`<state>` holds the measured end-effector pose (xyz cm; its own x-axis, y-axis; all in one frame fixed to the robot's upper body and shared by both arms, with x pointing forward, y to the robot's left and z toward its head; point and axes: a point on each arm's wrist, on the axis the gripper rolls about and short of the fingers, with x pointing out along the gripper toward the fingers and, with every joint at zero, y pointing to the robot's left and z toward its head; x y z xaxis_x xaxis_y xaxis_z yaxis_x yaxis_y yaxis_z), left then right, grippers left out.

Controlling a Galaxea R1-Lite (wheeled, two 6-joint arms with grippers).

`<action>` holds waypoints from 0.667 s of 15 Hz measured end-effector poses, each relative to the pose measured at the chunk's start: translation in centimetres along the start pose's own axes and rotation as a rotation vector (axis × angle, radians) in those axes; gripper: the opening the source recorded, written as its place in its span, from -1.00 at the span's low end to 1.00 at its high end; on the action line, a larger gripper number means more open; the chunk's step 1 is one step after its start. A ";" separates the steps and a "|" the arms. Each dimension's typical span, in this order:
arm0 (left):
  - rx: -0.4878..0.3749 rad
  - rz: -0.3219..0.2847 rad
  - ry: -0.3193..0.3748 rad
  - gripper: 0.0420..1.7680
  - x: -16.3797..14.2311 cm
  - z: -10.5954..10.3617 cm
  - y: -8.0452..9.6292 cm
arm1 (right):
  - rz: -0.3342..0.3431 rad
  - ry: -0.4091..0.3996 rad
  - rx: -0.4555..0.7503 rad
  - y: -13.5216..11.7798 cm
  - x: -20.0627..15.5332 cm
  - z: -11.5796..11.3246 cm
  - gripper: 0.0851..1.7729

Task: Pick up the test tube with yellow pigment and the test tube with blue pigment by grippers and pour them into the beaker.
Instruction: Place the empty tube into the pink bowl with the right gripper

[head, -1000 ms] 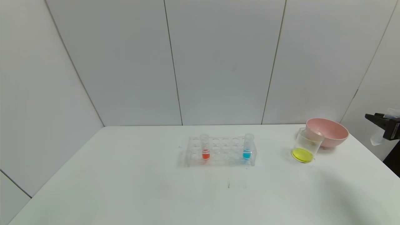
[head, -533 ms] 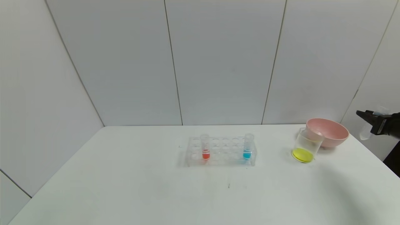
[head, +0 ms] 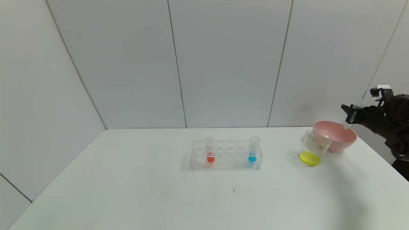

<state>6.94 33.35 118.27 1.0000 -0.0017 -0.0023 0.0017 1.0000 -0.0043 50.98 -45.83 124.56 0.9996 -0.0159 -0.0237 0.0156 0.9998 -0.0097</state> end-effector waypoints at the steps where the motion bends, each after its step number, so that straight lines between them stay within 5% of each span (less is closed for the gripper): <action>1: 0.000 0.000 0.000 1.00 0.0 0.0 0.0 | 0.003 0.002 0.000 0.2 1.0 -0.6 -0.38; 7: 0.000 0.000 0.000 1.00 0.0 0.0 0.0 | -0.004 -0.003 -0.001 1.0 3.6 -2.6 -0.36; 10: 0.000 0.000 0.000 1.00 0.0 0.0 0.0 | 0.000 0.003 -0.001 1.2 3.8 -2.9 0.05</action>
<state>6.94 33.35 118.27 1.0000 -0.0017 -0.0023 0.0017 1.0000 -0.0038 54.76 -44.69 121.55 0.9995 -0.0161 -0.0263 0.0158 0.9998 -0.0108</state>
